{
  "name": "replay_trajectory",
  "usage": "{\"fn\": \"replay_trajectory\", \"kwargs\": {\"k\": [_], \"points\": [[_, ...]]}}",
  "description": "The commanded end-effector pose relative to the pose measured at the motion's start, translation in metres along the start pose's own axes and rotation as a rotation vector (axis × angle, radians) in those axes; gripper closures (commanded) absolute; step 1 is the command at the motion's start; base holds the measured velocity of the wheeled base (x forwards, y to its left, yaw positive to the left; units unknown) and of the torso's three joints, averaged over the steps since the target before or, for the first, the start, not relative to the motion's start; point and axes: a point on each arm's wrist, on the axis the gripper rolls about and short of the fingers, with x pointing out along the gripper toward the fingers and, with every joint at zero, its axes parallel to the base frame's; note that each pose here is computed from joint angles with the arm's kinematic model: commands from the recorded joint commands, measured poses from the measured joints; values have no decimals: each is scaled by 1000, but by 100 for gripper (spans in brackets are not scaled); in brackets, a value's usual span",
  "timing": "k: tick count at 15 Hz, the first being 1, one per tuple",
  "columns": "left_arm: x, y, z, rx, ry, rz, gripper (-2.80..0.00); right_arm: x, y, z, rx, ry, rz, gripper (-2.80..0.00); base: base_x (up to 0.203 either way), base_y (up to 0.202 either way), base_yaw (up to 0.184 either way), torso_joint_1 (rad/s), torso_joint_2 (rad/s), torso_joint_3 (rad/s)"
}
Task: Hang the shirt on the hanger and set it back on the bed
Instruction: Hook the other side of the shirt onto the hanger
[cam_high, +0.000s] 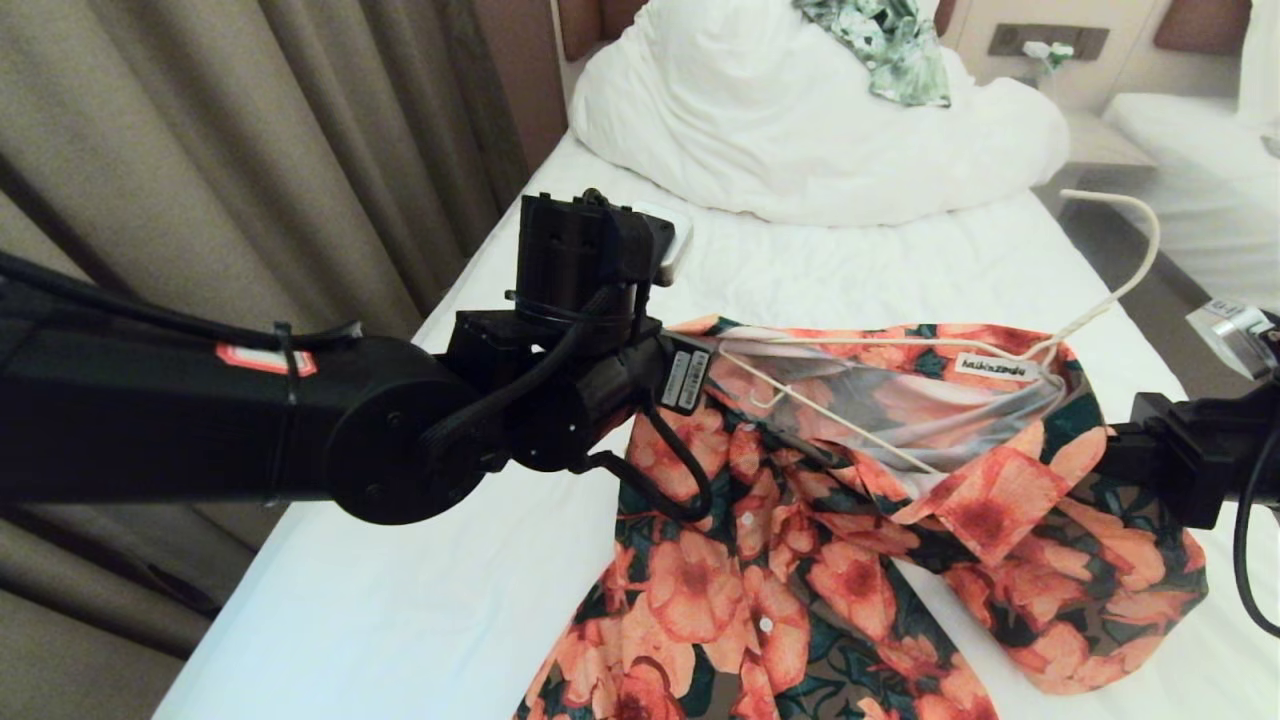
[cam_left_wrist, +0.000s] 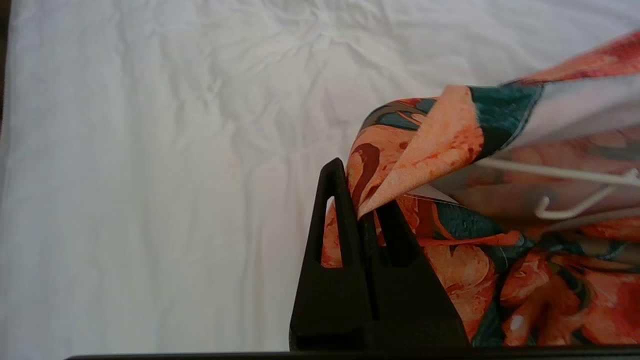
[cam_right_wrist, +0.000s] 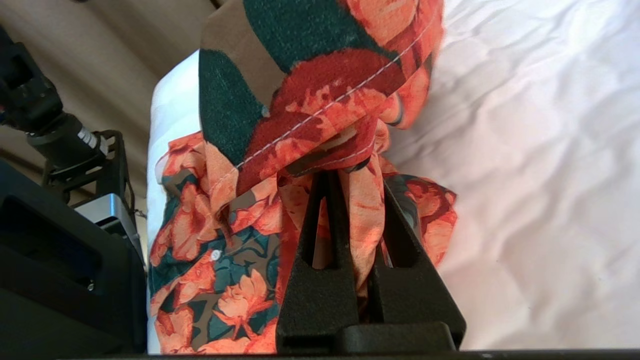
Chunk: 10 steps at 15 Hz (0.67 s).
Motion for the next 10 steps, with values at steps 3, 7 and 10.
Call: {"fn": "replay_trajectory", "kwargs": {"k": [3,7,10], "points": [[-21,-9,14,3,-51,-42,0,0,-2,2,-8,-4,3,0,0,0,0,0,0,0],[-26,-16,29,11,-93,-53,0,3,1,2,-8,1,11,0,0,0,0,0,0,0],[-26,-19,32,11,-98,-60,0,6,1,3,-14,1,19,0,0,0,0,0,0,0]]}}
